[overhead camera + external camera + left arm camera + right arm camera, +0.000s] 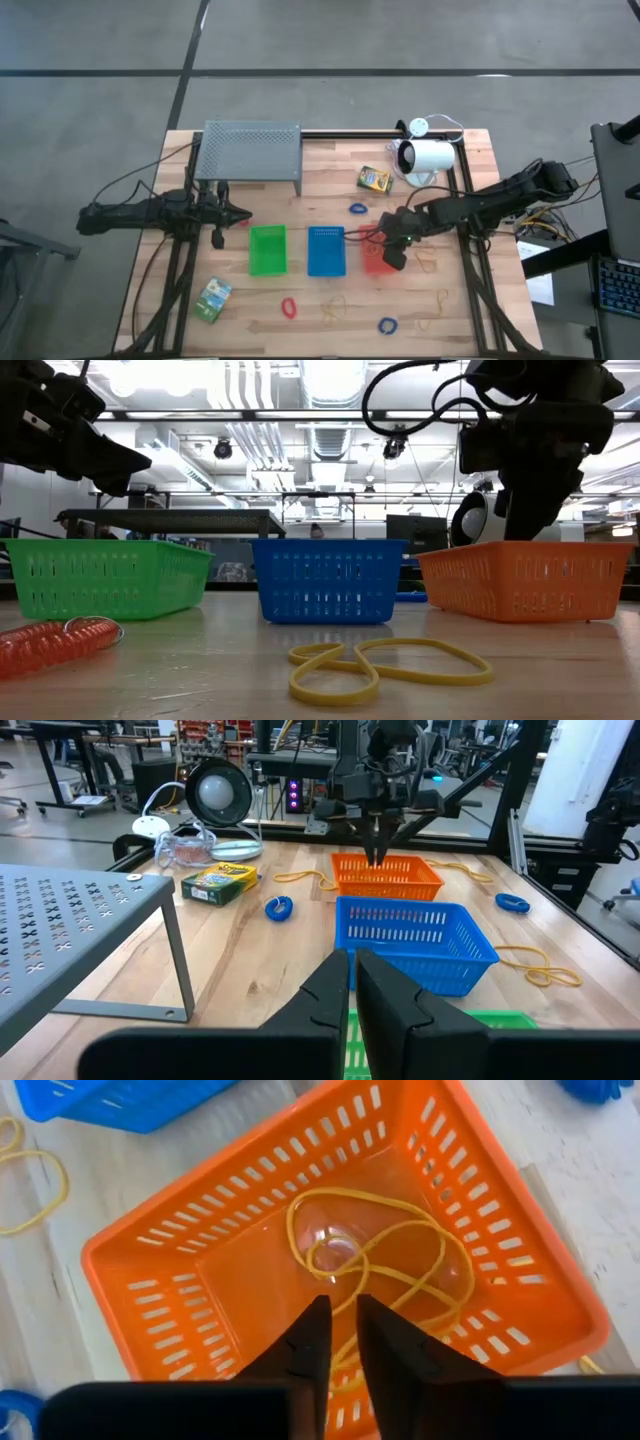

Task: Pick & Place Office Desk Supplies
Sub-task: Put the yellow rubber band into the orange bin

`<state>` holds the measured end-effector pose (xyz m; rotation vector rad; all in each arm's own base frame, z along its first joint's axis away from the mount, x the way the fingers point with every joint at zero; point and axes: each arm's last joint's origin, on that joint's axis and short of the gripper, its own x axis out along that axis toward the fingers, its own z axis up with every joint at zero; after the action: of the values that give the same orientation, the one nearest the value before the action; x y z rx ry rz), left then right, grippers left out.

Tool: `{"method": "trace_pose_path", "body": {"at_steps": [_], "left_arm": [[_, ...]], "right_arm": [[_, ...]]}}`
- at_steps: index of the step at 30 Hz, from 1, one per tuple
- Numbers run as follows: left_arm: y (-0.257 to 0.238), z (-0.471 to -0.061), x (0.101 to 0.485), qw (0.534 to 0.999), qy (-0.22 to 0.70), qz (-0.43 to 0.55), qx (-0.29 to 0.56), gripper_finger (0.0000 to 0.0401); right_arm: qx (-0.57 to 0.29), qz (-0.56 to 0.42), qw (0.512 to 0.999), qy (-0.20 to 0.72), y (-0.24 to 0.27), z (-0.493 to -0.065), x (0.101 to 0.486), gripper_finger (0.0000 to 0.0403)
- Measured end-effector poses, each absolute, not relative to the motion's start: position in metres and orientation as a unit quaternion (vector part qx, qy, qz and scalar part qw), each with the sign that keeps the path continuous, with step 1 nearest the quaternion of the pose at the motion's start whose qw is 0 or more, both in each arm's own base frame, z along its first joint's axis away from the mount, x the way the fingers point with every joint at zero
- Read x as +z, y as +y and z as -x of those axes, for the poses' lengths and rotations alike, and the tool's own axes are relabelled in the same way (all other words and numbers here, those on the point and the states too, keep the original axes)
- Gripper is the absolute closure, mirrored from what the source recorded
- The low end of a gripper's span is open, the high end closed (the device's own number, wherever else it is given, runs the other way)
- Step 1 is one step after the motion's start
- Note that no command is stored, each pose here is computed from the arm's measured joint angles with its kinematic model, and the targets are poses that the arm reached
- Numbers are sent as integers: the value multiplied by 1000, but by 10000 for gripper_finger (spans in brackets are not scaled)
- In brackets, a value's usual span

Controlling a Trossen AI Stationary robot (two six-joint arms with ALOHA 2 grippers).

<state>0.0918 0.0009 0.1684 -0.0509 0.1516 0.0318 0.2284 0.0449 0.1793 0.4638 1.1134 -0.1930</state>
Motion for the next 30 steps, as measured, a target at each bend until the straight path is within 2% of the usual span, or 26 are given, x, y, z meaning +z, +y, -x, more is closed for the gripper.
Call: {"method": "trace_pose_path", "body": {"at_steps": [6,10,16,20,23,30], "left_arm": [[1,-92,168,997,76,25,16,373],[1,-92,168,997,76,25,16,373],[1,-92,168,997,76,25,16,373],[1,-92,168,997,76,25,16,373],[1,-92,168,997,76,25,16,373],[1,-92,168,997,76,25,16,373]], "right_arm": [[-84,-211,825,517,45,-230,180,293],[-84,-211,827,514,45,-231,180,273],[-95,-206,835,501,44,-229,186,276],[-151,-183,846,478,39,-222,199,284],[-211,-210,844,447,37,-214,212,288],[-284,-291,813,417,38,-187,232,289]]}}
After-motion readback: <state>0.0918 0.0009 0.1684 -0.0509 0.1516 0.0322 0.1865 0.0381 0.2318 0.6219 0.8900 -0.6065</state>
